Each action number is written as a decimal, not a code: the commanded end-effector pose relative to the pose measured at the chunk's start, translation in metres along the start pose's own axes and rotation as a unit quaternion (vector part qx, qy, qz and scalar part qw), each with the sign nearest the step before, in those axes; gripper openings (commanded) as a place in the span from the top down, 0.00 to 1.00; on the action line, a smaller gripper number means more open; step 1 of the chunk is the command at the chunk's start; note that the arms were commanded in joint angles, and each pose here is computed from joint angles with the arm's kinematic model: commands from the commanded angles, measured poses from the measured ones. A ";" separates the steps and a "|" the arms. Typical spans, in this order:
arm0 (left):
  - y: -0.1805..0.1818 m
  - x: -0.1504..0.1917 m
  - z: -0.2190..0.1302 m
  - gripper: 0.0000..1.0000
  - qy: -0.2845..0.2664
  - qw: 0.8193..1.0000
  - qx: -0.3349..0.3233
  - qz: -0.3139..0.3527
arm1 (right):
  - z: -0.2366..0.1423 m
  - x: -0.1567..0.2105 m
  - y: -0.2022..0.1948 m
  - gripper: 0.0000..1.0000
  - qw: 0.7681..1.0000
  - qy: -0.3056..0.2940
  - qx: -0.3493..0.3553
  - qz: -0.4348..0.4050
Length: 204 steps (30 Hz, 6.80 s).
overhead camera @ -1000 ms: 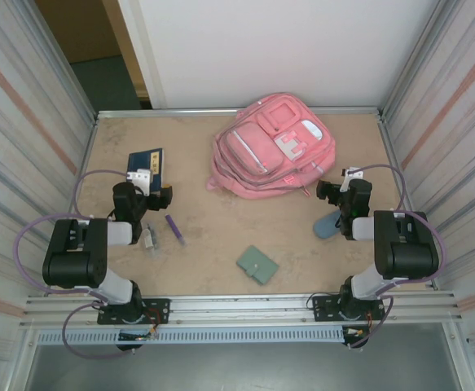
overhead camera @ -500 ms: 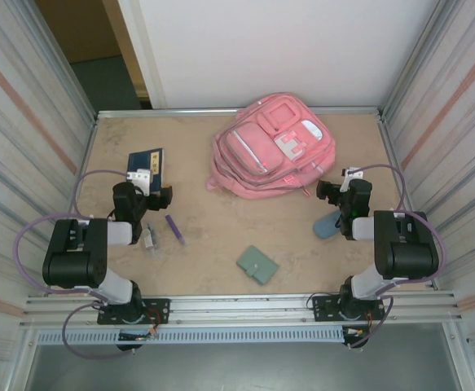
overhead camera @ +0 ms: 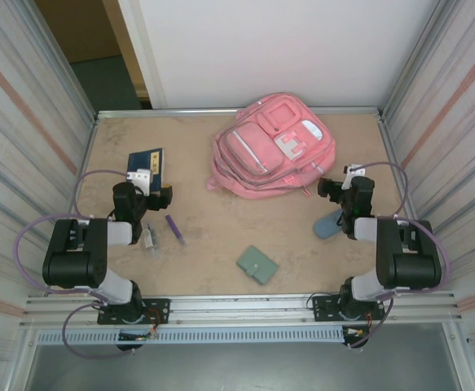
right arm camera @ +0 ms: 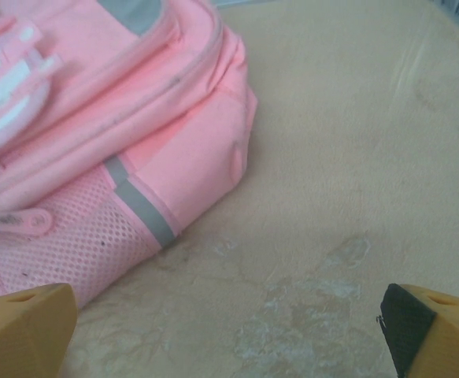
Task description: Pack books, pencil case, and school supplies into a backpack
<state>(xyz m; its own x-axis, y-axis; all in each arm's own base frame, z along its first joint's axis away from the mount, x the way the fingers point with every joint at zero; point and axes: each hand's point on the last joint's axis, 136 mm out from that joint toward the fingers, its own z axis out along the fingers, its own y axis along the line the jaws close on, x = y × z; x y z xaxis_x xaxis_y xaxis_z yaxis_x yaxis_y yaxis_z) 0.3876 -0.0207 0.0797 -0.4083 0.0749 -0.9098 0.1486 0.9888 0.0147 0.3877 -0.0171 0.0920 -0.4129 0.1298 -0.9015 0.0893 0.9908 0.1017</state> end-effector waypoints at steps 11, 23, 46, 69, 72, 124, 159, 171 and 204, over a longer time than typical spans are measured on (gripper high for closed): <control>0.001 -0.058 -0.041 0.01 -0.033 0.996 -0.078 0.019 | -0.093 -0.055 -0.011 0.01 0.980 0.093 0.077 0.155; -0.056 -0.131 -0.125 0.01 -0.060 0.995 -0.078 0.005 | -0.120 -0.047 0.068 0.08 0.984 0.114 -0.070 0.121; -0.152 -0.113 -0.067 0.35 0.131 0.965 0.119 -0.193 | -0.062 0.026 0.093 0.22 0.953 0.264 -0.116 0.093; -0.179 -0.026 0.084 0.52 0.300 0.925 0.006 -0.234 | -0.065 0.045 0.104 0.21 0.947 0.292 -0.119 0.067; -0.179 -0.013 0.092 0.51 0.311 0.920 -0.002 -0.236 | -0.064 0.045 0.105 0.21 0.946 0.297 -0.116 0.055; -0.239 -0.210 -0.078 1.00 0.229 0.908 0.301 -0.182 | -0.052 0.030 0.144 0.55 0.915 0.296 -0.270 0.048; -0.244 -0.226 -0.106 1.00 0.221 0.892 0.342 -0.196 | -0.066 0.026 0.139 0.48 0.912 0.266 -0.310 0.036; -0.244 -0.227 -0.110 1.00 0.217 0.891 0.348 -0.195 | -0.058 0.040 0.124 0.42 0.914 0.296 -0.277 0.032; -0.249 -0.232 -0.100 1.00 0.221 0.887 0.350 -0.205 | -0.073 0.035 0.126 0.68 0.904 0.306 -0.290 0.079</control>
<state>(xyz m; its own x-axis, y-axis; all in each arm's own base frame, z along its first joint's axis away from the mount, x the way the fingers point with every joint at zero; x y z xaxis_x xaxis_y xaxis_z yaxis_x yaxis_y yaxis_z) 0.3605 -0.2612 0.2787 -0.8956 -0.0757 -0.4384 0.2570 0.7164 -0.6486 0.3195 0.1140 0.0971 -0.8764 0.0768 -0.4755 -0.2273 0.8044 0.5489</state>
